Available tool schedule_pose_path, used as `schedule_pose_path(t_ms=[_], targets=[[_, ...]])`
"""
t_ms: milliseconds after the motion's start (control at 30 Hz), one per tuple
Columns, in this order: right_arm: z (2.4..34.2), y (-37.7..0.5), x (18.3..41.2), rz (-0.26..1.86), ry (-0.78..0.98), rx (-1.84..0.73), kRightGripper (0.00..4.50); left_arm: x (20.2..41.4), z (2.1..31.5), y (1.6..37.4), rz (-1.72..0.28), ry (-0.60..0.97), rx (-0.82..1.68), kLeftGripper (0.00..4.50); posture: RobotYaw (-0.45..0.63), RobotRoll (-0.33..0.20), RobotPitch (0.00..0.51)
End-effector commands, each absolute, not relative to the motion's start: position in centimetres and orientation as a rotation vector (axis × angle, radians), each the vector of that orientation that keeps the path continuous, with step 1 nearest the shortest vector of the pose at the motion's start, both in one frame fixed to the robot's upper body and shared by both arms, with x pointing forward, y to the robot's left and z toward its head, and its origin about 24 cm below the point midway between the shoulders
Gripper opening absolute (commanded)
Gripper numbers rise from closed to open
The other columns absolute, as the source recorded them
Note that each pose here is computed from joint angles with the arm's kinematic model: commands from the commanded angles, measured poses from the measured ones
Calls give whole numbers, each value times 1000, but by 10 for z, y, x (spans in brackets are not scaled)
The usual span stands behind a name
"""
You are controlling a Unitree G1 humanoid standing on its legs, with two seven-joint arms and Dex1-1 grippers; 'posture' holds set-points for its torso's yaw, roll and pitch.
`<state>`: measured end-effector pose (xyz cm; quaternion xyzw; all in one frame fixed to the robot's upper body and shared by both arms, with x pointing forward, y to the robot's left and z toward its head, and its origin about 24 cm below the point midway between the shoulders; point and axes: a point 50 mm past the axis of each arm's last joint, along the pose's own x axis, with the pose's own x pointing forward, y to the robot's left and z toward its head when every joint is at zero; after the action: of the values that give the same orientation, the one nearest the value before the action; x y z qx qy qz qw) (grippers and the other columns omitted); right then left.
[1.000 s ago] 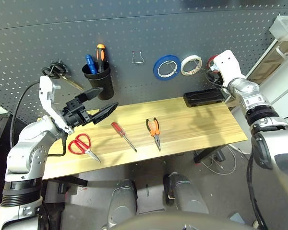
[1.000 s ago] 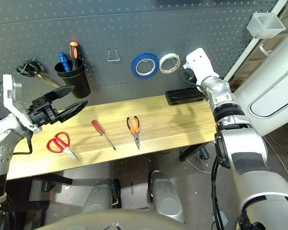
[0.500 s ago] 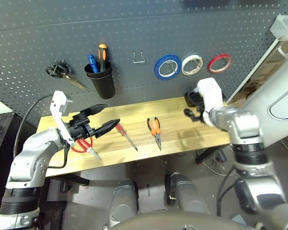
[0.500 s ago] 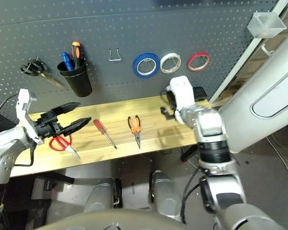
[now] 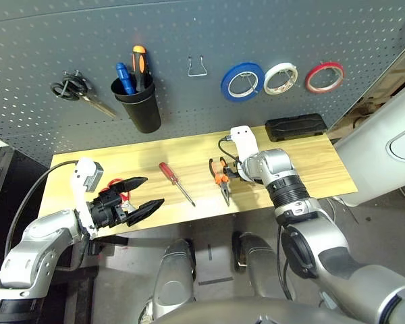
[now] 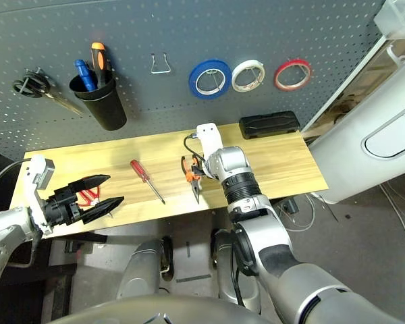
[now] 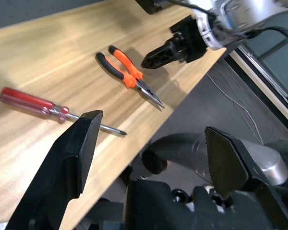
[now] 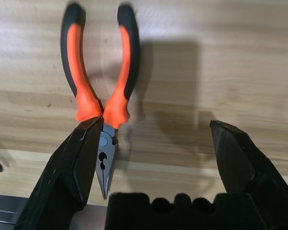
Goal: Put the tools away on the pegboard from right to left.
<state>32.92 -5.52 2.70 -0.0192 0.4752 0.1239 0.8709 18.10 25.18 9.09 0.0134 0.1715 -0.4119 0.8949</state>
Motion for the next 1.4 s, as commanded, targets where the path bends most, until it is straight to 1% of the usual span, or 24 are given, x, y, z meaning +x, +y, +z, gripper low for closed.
schedule_pose_path(t_ms=[33,233,367,600,733,1167,1400], targets=[[30,-25,325,349,998,-6,4468,174,96,252,-844,360,39,4500,131,0,272],[35,-6,323,397,974,14,4468,163,104,253,-811,366,42,4500,180,0,277],[43,0,325,412,944,12,4468,159,108,253,-797,365,43,4500,191,0,275],[67,4,326,450,866,19,4468,166,116,248,-791,334,44,4500,180,0,258],[72,2,324,463,856,51,4468,168,120,249,-782,329,50,4500,192,0,248],[55,6,325,457,894,20,4468,153,124,246,-717,321,43,4500,309,0,226],[45,10,324,445,916,-5,4468,145,122,244,-694,321,33,4500,331,0,225]])
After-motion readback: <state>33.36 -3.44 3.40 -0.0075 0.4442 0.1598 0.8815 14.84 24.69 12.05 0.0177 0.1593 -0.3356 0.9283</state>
